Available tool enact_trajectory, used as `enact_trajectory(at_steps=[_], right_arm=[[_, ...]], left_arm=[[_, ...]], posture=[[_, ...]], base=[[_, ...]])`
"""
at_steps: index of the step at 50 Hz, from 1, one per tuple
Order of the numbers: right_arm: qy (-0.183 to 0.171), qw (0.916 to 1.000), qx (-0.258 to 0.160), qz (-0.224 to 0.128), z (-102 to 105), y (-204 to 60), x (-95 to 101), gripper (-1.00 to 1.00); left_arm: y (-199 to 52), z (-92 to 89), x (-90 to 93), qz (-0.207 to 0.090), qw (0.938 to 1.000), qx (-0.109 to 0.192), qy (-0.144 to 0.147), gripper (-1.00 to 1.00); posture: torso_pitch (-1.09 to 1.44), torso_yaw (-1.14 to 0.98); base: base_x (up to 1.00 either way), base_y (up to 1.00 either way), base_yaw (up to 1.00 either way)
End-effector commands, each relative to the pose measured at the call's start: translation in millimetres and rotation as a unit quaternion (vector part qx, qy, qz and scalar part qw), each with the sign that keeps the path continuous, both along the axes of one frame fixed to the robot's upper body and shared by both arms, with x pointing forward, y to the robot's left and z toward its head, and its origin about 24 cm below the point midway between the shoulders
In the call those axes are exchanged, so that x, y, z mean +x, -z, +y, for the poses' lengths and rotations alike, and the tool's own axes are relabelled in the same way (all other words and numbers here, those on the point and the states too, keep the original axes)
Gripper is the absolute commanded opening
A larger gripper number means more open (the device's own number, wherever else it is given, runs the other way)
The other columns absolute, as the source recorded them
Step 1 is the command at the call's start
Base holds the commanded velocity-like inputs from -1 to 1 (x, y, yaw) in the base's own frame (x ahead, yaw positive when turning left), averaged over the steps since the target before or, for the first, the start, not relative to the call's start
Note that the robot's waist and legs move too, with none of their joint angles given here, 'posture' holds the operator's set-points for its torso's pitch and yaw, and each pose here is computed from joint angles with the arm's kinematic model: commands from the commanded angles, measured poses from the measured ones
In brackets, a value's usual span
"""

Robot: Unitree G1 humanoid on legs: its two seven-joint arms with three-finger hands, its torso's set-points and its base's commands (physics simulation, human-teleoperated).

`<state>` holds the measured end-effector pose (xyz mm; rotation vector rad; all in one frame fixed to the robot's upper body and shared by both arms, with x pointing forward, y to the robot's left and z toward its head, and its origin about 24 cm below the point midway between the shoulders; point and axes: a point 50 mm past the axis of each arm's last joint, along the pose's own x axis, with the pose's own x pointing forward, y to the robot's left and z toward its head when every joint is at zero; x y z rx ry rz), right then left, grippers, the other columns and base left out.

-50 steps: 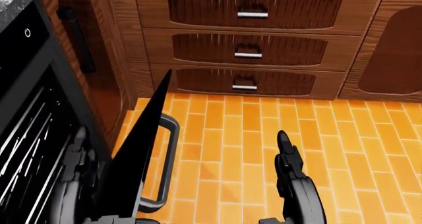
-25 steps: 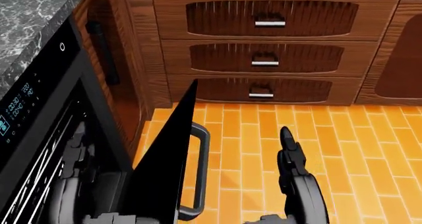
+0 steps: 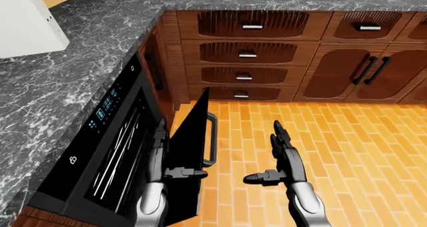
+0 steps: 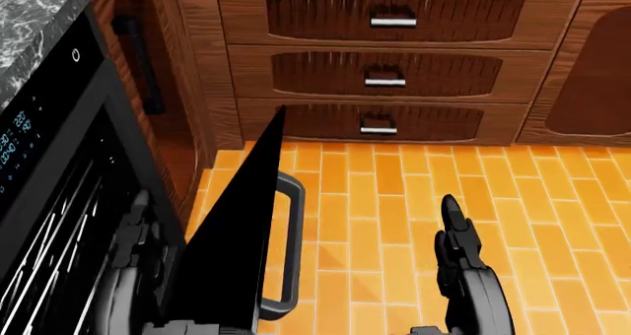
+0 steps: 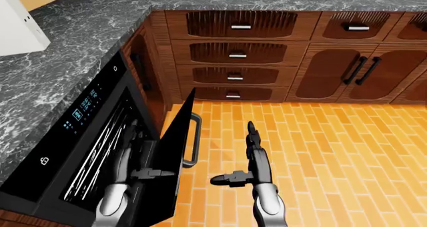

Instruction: Close the dishwasher door

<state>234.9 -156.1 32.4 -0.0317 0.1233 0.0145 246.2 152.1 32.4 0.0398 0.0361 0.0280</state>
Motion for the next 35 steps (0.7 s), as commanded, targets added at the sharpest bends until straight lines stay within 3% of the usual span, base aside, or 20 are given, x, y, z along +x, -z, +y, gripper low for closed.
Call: enact_trajectory(at_steps=[1, 8, 11, 13, 17, 19, 22, 26, 31, 35], right_arm=[[-0.008, 0.9988, 0.002, -0.049, 3, -19, 3.8, 1.0], [-0.001, 0.9987, 0.005, -0.05, -3, -20, 1.7, 1.0], [0.001, 0.9987, 0.006, -0.051, -4, -20, 0.9, 1.0], [0.001, 0.9987, 0.007, -0.051, -5, -20, 0.4, 1.0], [0.002, 0.9987, 0.008, -0.05, -6, -20, 0.5, 1.0], [0.002, 0.9986, 0.01, -0.053, -7, -22, -2.3, 1.0], [0.005, 0.9985, 0.01, -0.053, -9, -22, -1.1, 1.0], [0.012, 0.9979, 0.013, -0.063, -15, -30, -8.2, 1.0], [0.012, 0.9979, 0.013, -0.063, -14, -29, -7.9, 1.0], [0.012, 0.9978, 0.013, -0.064, -15, -30, -8.6, 1.0]], left_arm=[[-22, -4.2, 8.9, -0.044, 0.999, -0.004, 0.006, 1.0], [-44, -34.7, 31.5, -0.039, 0.9978, -0.022, 0.049, 1.0], [-49, -49.8, 41.0, -0.017, 0.9961, -0.048, 0.072, 1.0], [-43, -65.6, 44.4, 0.009, 0.9939, -0.045, 0.1, 1.0], [-34, -91.3, 50.2, 0.035, 0.9897, -0.056, 0.127, 1.0], [-26, -104.0, 59.6, 0.059, 0.9864, -0.071, 0.136, 1.0], [-14, -120.5, 65.3, 0.083, 0.9828, -0.069, 0.15, 1.0], [12, -146.3, 60.8, 0.104, 0.9787, -0.062, 0.166, 1.0], [24, -162.0, 57.0, 0.117, 0.9759, -0.06, 0.174, 1.0], [31, -164.2, 61.1, 0.141, 0.9734, -0.069, 0.167, 1.0]], posture=[[0.0, 0.0], [0.0, 0.0], [0.0, 0.0], [0.0, 0.0], [0.0, 0.0], [0.0, 0.0], [0.0, 0.0], [0.0, 0.0], [0.0, 0.0], [0.0, 0.0]], base=[[0.0, 0.0, 0.0], [0.0, 0.0, 0.0], [0.0, 0.0, 0.0], [0.0, 0.0, 0.0], [0.0, 0.0, 0.0], [0.0, 0.0, 0.0], [0.0, 0.0, 0.0], [0.0, 0.0, 0.0], [0.0, 0.0, 0.0], [0.0, 0.0, 0.0]])
